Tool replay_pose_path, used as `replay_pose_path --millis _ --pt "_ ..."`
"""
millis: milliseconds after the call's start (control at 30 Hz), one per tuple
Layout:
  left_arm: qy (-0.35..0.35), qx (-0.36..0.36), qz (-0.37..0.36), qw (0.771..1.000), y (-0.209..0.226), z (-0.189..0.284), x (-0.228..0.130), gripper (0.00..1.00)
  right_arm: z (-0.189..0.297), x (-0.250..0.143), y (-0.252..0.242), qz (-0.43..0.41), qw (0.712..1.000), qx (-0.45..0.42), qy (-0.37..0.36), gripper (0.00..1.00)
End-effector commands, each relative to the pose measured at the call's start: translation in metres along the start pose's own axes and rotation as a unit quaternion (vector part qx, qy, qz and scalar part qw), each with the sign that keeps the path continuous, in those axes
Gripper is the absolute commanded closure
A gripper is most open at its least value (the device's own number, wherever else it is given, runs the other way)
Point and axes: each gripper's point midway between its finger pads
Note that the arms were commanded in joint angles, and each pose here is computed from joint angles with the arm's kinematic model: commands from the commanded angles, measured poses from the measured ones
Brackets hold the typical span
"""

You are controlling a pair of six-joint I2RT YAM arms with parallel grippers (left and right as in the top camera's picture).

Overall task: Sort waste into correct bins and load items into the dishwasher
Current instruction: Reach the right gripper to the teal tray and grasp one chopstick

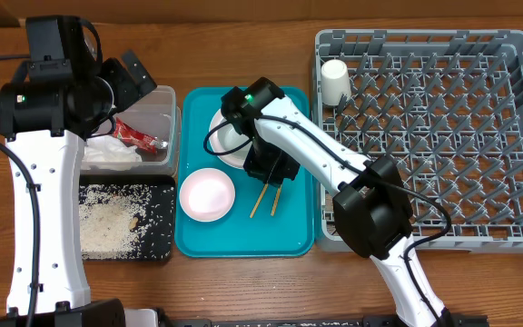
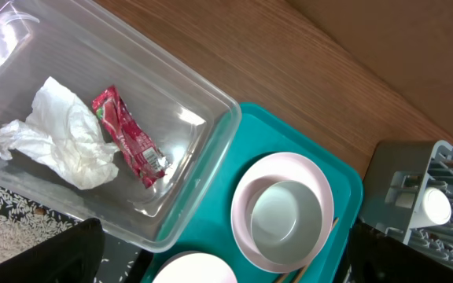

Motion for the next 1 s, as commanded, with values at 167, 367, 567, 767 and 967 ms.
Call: replay_pose_path --millis 167,367,567,767,967 --pt "-0.010 -0.014 -0.008 1.000 -0.006 0.010 0.004 0.00 0.020 0.010 0.023 0.117 0.990 0.061 -0.051 0.93" --pt "-0.010 -0.014 -0.008 1.000 -0.006 0.010 0.004 0.00 0.055 0.010 -0.001 0.087 0.990 0.066 -0.085 0.96" --pt "-0.010 -0.014 -0.008 1.000 -0.006 0.010 0.004 0.00 0.159 -0.017 -0.079 0.001 0.971 0.064 -0.228 0.96" --pt "-0.010 -0.014 -0.008 1.000 -0.006 0.010 0.004 0.00 0.220 -0.052 -0.123 -0.069 0.939 0.128 -0.312 0.83" --pt "-0.010 -0.014 -0.008 1.000 -0.006 0.010 0.004 0.00 0.188 -0.046 -0.100 -0.074 0.951 0.140 -0.265 0.65"
Point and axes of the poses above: each gripper's point midway between its finger pads, its own z axis back along the fingers, its own y axis along the line the jaws close on, x = y × z, and after that the axes turned 14 degrees about z, right-handed
